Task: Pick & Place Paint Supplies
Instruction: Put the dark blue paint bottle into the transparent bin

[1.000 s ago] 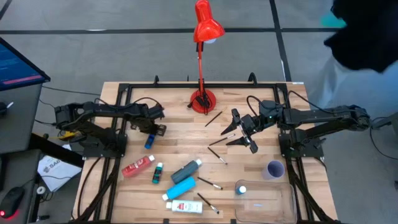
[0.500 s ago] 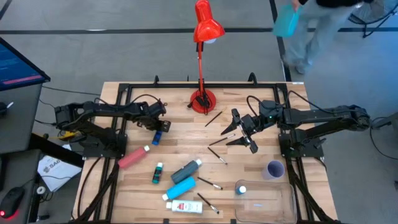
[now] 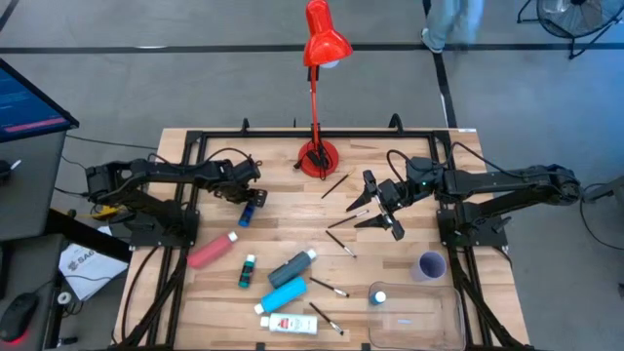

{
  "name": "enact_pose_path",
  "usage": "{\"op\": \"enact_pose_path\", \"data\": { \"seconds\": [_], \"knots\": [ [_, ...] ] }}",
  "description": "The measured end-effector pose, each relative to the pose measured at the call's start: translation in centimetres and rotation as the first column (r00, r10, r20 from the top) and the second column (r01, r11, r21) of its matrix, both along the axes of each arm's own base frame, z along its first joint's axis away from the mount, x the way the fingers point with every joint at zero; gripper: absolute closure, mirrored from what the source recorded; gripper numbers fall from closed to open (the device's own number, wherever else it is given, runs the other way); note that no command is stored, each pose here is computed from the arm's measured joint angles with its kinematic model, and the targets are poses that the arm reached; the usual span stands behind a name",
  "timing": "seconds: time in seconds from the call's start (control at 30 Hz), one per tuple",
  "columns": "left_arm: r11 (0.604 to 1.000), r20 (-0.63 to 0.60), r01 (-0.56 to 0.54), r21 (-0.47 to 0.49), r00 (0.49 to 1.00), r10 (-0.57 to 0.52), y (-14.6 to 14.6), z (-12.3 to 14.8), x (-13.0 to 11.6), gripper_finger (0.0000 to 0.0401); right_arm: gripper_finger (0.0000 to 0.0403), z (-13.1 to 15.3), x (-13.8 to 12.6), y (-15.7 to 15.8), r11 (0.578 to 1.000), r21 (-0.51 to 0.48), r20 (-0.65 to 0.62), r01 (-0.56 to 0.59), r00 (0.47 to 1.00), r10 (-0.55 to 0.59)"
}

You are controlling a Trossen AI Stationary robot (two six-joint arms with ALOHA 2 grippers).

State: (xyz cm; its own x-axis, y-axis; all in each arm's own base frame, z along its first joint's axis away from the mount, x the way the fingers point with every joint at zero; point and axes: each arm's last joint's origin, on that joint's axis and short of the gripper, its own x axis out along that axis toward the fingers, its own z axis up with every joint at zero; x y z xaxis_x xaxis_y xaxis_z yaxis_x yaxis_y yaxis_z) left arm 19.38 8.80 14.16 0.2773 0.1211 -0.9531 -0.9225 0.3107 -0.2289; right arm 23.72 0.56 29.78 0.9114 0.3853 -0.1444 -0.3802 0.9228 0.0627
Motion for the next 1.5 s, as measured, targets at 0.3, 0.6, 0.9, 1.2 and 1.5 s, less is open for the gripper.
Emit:
{"op": "enact_pose_path", "data": {
  "seconds": [0.3, 0.6, 0.9, 1.2, 1.5],
  "knots": [
    [0.990, 0.013, 0.092, -0.104, 0.996, -0.092, -0.6, -0.1, -0.1, 0.0185, 0.0194, 0.0, 0.0, 0.0, 1.000, 0.001, -0.001, 0.000, 1.000, 0.000],
    [0.974, -0.041, 0.144, -0.177, 0.987, -0.154, -2.5, -0.2, -0.2, 0.0188, 0.0194, 0.0, 0.0, 0.0, 1.000, 0.001, -0.002, 0.000, 1.000, 0.000],
    [0.968, -0.068, 0.144, -0.204, 0.985, -0.160, -2.9, -0.3, -0.4, 0.0188, 0.0194, 0.0, 0.0, 0.0, 1.000, 0.002, -0.002, 0.000, 1.000, 0.000],
    [0.959, -0.125, 0.137, -0.249, 0.977, -0.172, -3.2, -0.4, -1.1, 0.0188, 0.0194, 0.0, 0.0, 0.0, 1.000, 0.002, -0.002, 0.000, 1.000, 0.000],
    [0.954, -0.119, 0.178, -0.239, 0.970, -0.211, -3.4, -0.4, -1.0, 0.0196, 0.0194, 0.0, 0.0, 0.0, 1.000, 0.002, -0.002, 0.001, 1.000, -0.001]
  ]
}}
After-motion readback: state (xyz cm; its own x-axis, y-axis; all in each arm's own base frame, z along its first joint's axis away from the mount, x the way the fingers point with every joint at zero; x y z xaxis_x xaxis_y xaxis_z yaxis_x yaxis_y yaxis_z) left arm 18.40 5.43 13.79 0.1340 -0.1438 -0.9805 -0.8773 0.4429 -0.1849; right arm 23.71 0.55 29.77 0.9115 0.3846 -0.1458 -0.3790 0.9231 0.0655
